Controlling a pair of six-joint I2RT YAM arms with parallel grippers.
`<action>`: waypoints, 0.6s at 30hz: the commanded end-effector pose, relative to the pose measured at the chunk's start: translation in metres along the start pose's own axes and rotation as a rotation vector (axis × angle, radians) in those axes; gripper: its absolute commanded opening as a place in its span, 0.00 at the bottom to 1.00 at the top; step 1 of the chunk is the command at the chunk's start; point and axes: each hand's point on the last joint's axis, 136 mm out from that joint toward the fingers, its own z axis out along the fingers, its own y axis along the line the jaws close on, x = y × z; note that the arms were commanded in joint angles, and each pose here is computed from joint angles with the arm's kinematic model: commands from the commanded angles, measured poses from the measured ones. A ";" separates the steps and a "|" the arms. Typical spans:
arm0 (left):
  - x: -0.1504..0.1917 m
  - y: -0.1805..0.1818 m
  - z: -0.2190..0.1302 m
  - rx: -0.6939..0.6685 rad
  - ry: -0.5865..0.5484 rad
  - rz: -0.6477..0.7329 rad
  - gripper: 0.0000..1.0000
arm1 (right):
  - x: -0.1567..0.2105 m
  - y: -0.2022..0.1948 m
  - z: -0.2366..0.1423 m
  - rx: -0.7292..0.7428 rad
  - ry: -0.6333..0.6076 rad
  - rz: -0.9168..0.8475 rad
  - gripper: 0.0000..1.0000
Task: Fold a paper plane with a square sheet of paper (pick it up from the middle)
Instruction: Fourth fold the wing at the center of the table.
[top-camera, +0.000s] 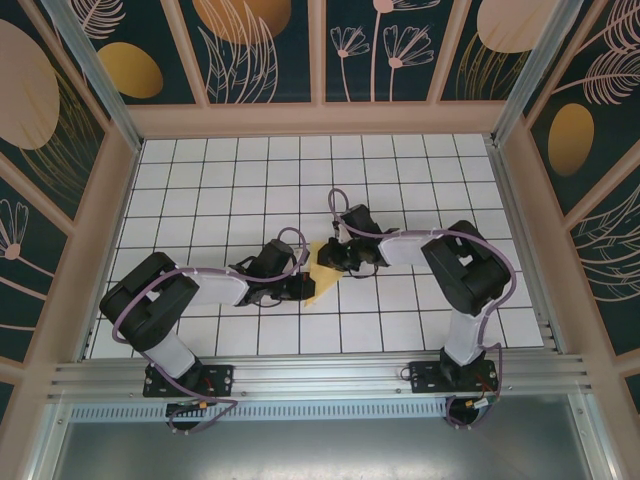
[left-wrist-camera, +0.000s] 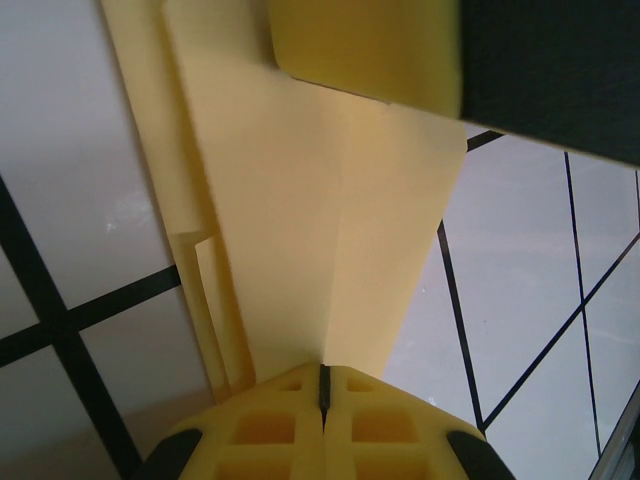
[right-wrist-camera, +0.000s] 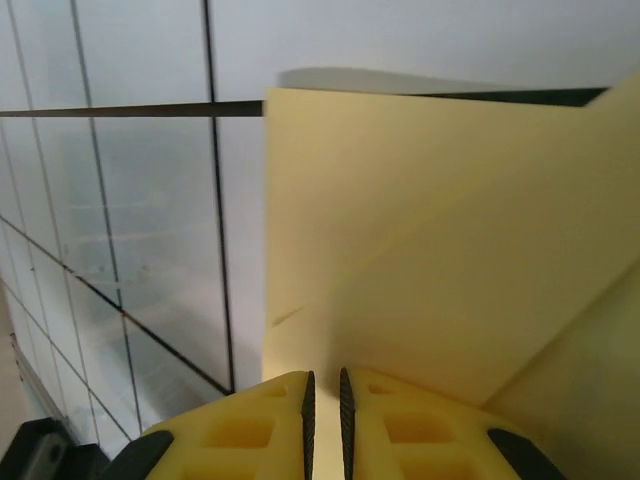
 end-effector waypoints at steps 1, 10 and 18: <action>0.053 0.060 -0.002 -0.224 0.156 -0.080 0.00 | -0.009 -0.015 0.004 0.028 -0.032 0.018 0.18; 0.060 0.065 -0.004 -0.231 0.157 -0.090 0.00 | -0.028 -0.037 0.003 0.038 -0.051 0.061 0.18; 0.063 0.067 -0.004 -0.230 0.162 -0.092 0.00 | -0.054 -0.052 -0.008 0.015 -0.097 0.109 0.19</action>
